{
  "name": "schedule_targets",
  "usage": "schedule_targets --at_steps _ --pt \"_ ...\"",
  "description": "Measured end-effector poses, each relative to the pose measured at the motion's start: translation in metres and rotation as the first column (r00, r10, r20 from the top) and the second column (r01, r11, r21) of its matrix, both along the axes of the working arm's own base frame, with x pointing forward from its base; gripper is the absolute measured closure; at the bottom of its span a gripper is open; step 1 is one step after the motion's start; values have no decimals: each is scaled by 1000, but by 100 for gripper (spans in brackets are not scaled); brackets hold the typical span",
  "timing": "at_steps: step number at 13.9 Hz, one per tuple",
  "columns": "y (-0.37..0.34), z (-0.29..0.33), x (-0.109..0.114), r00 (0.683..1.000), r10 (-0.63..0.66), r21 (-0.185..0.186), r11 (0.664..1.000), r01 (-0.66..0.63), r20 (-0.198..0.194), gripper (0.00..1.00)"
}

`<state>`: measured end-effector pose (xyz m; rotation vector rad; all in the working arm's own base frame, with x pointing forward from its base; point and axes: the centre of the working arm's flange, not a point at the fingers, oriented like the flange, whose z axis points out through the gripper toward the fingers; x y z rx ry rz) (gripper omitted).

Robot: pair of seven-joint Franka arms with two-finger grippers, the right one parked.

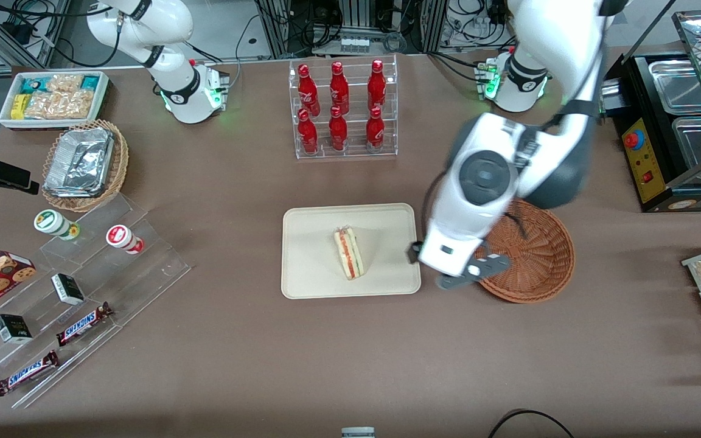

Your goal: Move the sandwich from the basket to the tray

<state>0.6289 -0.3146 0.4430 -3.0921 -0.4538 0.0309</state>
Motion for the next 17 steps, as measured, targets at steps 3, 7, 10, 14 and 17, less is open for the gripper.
schedule_targets --at_steps 3,7,10,14,17 --pt "34 -4 7 999 -50 3 999 51 -20 0" --pt "90 -2 12 994 -99 -4 995 99 -42 0" --pt "157 25 0 974 -220 -57 974 217 -45 0" --pt "218 81 -37 936 -345 -95 936 338 -75 0" --pt "247 118 -57 922 -382 -94 922 376 -64 0"
